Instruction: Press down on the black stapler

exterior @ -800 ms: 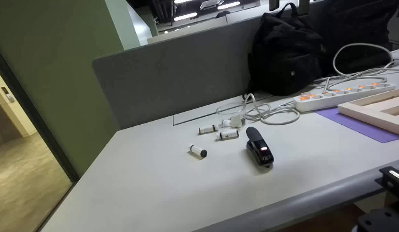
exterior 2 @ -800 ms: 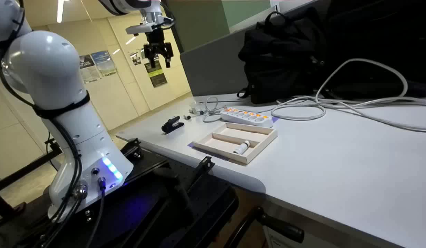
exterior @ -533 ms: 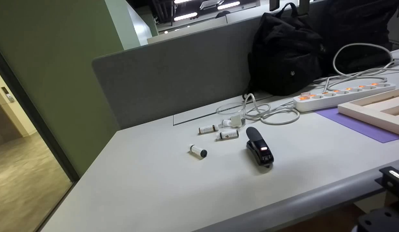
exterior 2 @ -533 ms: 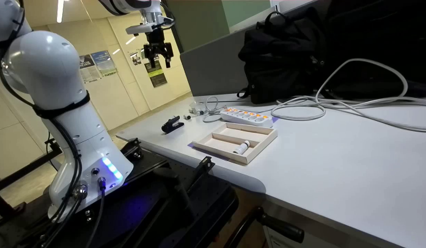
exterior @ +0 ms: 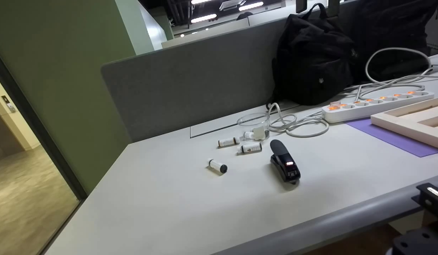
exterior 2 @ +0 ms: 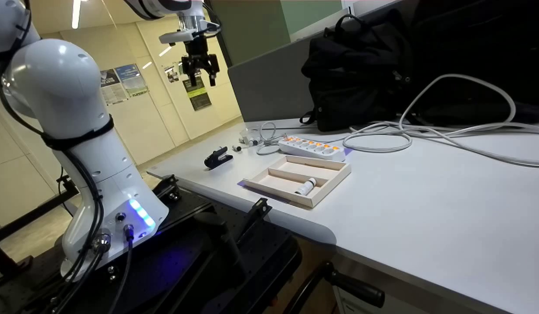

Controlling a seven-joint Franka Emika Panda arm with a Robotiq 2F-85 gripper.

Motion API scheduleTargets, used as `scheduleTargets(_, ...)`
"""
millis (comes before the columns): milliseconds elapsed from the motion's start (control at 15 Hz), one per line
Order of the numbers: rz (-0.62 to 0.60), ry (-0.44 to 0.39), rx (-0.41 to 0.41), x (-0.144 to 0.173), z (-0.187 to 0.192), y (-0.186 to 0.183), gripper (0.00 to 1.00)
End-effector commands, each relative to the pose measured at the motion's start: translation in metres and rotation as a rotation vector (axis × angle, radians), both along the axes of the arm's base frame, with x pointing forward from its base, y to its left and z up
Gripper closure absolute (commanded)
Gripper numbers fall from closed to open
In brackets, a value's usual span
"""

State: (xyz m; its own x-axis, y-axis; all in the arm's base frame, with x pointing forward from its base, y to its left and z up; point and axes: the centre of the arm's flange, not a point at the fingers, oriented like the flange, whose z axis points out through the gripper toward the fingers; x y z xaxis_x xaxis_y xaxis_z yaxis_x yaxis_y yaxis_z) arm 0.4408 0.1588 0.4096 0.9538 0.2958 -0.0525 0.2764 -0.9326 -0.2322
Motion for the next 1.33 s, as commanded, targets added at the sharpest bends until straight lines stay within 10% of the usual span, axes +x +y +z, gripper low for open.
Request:
scheduleTargets(0, 0.065, -0.082, -0.041, 0.003, -0.010, 0.048, 0.02)
scheduleTargets(67, 0.111, -0.138, -0.066, -0.001, -0.015, 0.071, 0.26)
scheduleTargets(467, 0.404, -0.237, -0.282, -0.035, -0.097, 0.184, 0.60)
scheduleTargets(800, 0.666, -0.321, -0.312, -0.034, -0.175, 0.191, 0.94)
scheduleTargets(1267, 0.681, -0.115, -0.270, 0.048, -0.211, 0.226, 1.00)
